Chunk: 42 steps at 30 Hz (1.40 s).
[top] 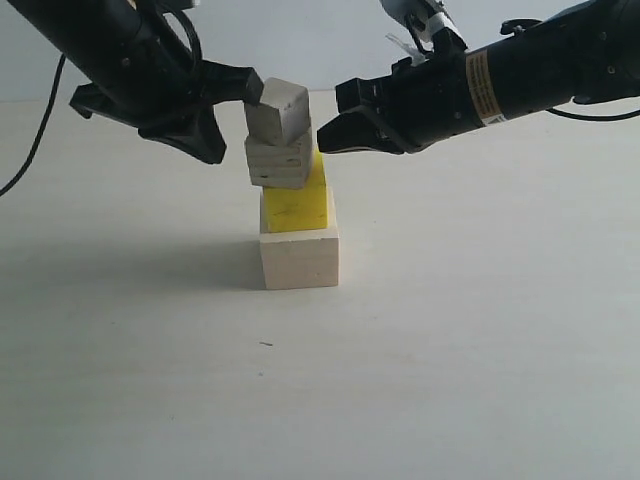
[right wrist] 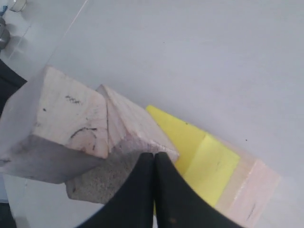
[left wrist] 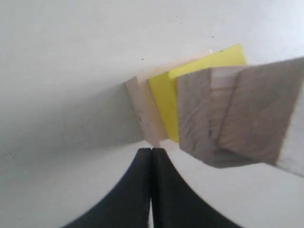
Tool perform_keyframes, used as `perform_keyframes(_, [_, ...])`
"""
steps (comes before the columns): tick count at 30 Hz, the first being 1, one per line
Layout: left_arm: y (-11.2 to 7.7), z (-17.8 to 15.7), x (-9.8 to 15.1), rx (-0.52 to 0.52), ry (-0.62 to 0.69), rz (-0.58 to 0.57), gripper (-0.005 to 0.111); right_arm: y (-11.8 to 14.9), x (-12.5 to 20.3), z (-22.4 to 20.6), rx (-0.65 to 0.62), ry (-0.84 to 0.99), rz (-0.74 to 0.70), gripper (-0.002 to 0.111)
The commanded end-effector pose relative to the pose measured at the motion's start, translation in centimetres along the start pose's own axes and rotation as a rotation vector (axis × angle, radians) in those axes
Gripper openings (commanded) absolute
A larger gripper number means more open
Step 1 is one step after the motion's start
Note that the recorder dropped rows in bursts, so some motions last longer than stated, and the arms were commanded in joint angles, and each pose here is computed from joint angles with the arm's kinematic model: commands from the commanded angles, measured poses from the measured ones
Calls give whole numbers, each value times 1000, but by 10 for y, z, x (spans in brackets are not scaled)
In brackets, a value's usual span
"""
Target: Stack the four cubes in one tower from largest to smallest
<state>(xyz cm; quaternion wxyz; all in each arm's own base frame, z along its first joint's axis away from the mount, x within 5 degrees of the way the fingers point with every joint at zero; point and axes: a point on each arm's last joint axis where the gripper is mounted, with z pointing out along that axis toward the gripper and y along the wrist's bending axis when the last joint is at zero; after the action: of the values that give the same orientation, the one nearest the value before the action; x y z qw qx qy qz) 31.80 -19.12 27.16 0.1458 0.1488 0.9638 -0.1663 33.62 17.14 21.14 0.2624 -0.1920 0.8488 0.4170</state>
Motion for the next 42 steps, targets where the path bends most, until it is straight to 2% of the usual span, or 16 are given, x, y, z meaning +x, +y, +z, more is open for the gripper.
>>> perform_keyframes(1, [-1, 0, -6, 20, -63, -5, 0, 2, -4, -3, 11, -19, -12, 0])
perform_keyframes(8, [2, 3, -8, 30, -72, -26, 0, 2, -4, -3, 10, -17, -14, 0])
perform_keyframes(15, [-4, 1, -9, 134, -73, -88, 0, 1, -5, -3, 21, -22, -14, 0])
perform_keyframes(33, [-1, 10, 5, 138, 36, -128, 0, 0, -5, -3, 35, -28, -12, 0])
perform_keyframes(42, [-5, 5, 5, 181, 21, -141, 0, 0, -5, -3, 33, -27, -12, 0])
